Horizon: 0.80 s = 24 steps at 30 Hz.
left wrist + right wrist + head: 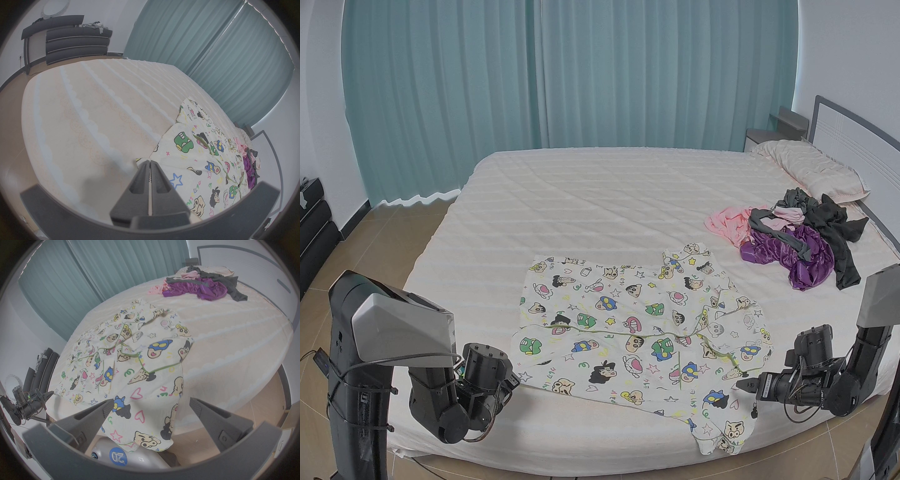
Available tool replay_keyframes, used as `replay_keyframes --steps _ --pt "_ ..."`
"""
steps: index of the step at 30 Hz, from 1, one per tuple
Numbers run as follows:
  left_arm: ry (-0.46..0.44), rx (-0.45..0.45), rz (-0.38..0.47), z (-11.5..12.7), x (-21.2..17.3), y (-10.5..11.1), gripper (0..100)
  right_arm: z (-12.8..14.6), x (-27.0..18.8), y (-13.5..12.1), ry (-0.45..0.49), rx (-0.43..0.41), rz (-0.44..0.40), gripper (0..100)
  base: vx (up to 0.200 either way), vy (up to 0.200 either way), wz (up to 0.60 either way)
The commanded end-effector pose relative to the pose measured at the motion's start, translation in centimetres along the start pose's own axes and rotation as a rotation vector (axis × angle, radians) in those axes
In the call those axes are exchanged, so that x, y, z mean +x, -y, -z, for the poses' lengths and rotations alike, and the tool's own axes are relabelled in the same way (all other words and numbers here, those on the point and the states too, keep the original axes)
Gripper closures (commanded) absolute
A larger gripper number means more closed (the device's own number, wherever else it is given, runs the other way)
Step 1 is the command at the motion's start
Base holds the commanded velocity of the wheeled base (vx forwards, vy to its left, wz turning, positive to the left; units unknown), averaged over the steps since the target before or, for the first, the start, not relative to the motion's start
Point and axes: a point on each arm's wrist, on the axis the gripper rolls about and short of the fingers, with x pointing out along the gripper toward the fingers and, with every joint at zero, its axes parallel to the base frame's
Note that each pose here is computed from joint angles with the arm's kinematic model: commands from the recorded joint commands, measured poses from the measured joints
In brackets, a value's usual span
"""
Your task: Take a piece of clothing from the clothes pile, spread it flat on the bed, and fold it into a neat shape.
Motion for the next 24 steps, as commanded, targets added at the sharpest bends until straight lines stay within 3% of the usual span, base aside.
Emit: replay_keyframes --steps 1,15,16,24 --pt "-0.008 0.015 0.000 0.2 -0.2 -0.1 100 1.0 2.0 1.1 -0.070 0.019 0.026 0 0.000 0.000 0.00" --pt "-0.001 0.011 0.015 0.2 -0.2 -0.1 100 1.9 4.7 1.6 -0.091 -0.008 0.005 0 0.000 0.000 0.00" --pt "-0.001 0.011 0.015 0.2 -0.2 -0.1 100 1.5 5.1 1.6 -0.073 -0.006 -0.001 100 0.000 0.000 0.00" --pt "0.004 0.009 0.020 0.2 -0.2 0.1 100 -2.3 6.4 2.1 0.079 0.037 -0.007 100 0.000 0.000 0.00"
